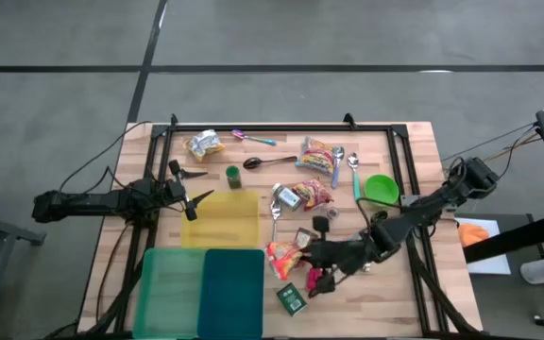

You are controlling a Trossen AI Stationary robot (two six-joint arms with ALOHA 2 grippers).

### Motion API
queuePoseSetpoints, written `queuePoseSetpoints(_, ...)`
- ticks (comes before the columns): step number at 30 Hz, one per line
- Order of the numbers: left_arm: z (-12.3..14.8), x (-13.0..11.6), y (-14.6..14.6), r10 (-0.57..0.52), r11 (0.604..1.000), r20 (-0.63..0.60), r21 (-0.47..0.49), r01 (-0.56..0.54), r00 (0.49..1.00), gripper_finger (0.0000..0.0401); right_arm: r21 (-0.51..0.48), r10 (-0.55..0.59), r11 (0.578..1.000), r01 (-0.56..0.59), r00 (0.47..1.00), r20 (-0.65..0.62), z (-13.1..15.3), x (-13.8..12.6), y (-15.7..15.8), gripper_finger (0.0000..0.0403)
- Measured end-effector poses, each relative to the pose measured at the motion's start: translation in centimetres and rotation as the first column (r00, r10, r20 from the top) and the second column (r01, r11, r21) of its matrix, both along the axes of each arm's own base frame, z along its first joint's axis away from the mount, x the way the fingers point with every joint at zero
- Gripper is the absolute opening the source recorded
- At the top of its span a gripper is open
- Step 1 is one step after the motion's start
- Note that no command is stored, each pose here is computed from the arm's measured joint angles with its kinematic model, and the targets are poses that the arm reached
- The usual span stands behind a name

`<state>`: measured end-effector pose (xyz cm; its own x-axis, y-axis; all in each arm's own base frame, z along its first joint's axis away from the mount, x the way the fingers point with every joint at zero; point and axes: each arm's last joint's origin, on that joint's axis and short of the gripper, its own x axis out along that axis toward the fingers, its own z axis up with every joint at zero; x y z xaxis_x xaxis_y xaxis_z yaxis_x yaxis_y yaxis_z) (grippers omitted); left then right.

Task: Pick & Place Food Item
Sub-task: Put the orange noodle pack into the blue bin

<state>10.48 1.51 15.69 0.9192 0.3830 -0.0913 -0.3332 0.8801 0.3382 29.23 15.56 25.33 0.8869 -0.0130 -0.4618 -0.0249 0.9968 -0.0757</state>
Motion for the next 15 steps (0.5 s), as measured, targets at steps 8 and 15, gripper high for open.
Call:
queuePoseSetpoints(8, 0.0, 0.0, 0.0, 0.0, 1.0, 0.0, 0.0, 0.0, 1.0, 0.0275, 0.014, 0.134, 0.99, -0.137, 0.982, 0.136, -0.9, 2.4, -2.2, 0.0015)
queuePoseSetpoints(15, 0.0, 0.0, 0.0, 0.0, 1.0, -0.003, 0.0, 0.0, 1.0, 0.0275, -0.026, 0.203, 0.979, -0.201, 0.967, 0.155, -2.6, 4.9, -3.0, 0.0015)
